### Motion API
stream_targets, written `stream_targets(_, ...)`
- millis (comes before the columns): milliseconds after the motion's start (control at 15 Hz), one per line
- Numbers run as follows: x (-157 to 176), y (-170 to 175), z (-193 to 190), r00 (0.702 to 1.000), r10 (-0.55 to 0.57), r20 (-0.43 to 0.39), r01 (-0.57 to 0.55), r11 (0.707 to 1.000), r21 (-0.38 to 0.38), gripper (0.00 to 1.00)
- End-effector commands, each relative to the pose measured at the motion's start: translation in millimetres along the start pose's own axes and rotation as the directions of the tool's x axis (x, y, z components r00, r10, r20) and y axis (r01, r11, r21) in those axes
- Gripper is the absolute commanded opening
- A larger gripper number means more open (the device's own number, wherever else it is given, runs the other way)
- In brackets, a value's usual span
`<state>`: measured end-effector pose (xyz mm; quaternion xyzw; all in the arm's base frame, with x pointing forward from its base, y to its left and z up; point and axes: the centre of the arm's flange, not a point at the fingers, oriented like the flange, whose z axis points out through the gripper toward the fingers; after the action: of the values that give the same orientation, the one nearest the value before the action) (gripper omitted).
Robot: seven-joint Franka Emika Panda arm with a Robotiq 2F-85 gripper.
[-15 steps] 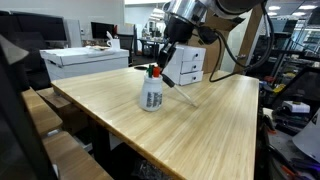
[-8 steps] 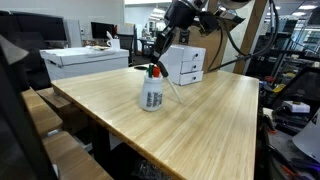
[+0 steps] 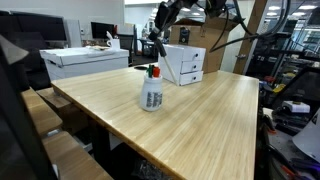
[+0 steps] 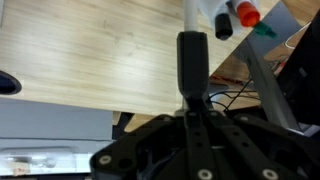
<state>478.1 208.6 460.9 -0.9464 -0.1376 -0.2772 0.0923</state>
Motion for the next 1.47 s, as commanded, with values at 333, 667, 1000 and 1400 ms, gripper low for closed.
stream_targets(333,4.5,-31.3,-53.6,0.974,-0.028,-0.225,0.040,0.998,0.048,0.03)
stream_targets(667,3.3,-44.3,-59.7,0.955,-0.017,-0.297,0.043,0.996,0.082,0.02)
stream_targets(1000,-7.5,-43.9,-50.0,0.937,-0.008,-0.350,0.036,0.997,0.073,0.02)
stream_targets(1400,-10.0,-36.7,-43.4,0.922,0.000,-0.388,0.026,0.998,0.060,0.02)
